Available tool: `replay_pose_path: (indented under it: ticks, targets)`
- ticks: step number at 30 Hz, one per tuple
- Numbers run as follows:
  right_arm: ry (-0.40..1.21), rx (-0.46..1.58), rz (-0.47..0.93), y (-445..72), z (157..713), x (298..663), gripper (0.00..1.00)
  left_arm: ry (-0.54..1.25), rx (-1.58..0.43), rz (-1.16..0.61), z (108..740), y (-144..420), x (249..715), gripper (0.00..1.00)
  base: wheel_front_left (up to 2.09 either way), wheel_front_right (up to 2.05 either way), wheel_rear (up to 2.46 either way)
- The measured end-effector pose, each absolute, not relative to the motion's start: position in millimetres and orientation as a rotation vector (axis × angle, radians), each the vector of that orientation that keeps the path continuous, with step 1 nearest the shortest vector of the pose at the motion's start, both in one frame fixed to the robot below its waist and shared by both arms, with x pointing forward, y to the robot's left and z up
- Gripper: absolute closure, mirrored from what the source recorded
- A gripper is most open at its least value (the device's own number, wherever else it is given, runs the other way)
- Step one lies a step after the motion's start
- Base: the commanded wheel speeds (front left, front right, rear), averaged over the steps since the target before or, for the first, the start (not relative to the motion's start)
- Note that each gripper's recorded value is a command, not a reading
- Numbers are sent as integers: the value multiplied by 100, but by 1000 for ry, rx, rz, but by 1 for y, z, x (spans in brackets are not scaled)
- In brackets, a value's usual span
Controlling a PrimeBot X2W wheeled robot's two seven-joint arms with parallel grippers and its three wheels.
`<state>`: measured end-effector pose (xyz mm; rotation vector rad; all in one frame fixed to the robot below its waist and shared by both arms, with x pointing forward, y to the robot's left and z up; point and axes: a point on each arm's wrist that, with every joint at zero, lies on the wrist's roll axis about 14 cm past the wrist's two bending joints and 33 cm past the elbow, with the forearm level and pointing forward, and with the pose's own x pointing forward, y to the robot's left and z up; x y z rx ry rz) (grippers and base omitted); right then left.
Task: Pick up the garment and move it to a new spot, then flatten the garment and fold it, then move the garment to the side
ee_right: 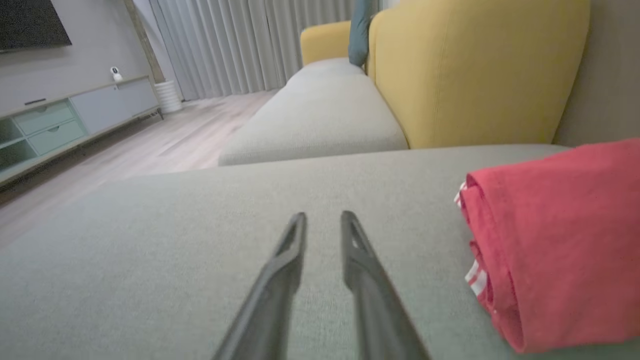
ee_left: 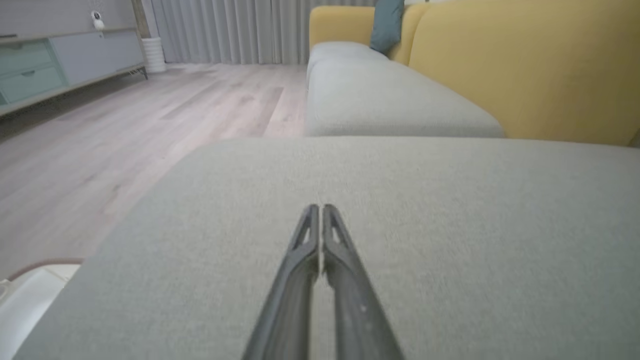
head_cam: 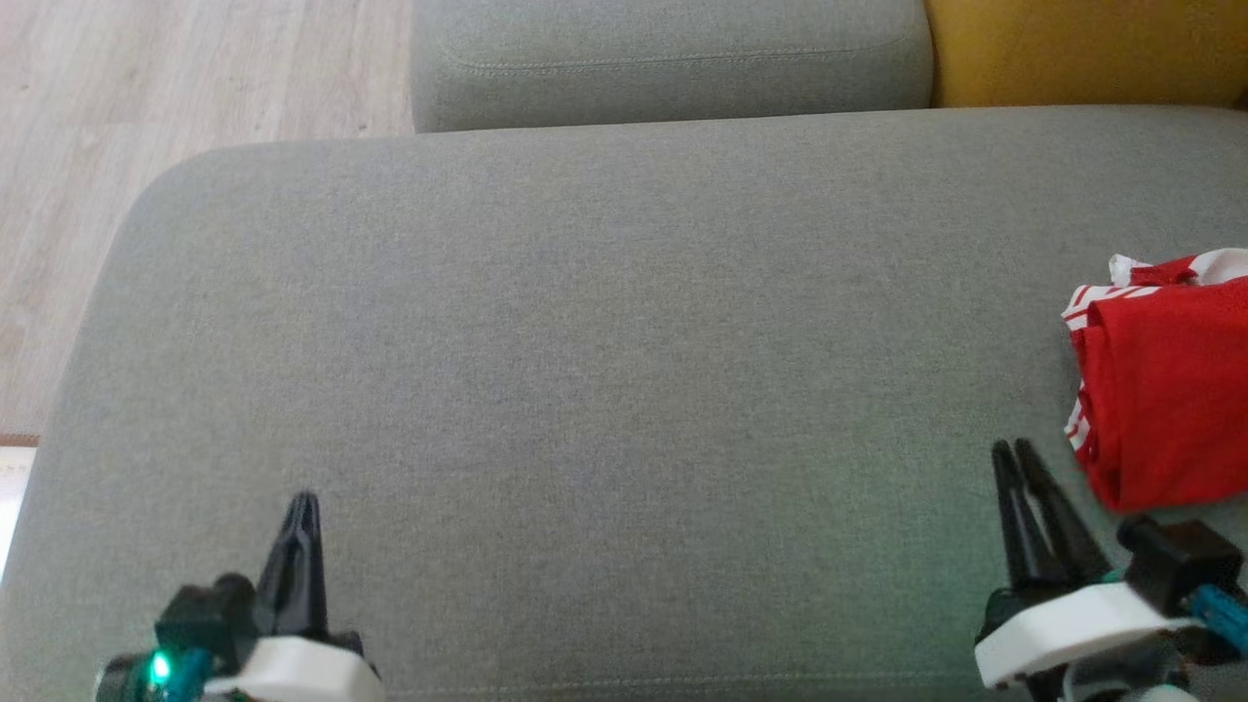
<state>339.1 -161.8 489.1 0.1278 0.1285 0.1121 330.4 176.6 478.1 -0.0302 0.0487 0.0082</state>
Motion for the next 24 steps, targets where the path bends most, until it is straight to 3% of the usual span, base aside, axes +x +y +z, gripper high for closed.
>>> replay_pose_path:
  ticks: [24]
  targets:
    - [162, 411, 81, -164, 476, 337, 100, 161, -306, 44, 455, 180, 328, 100, 0, 0, 0]
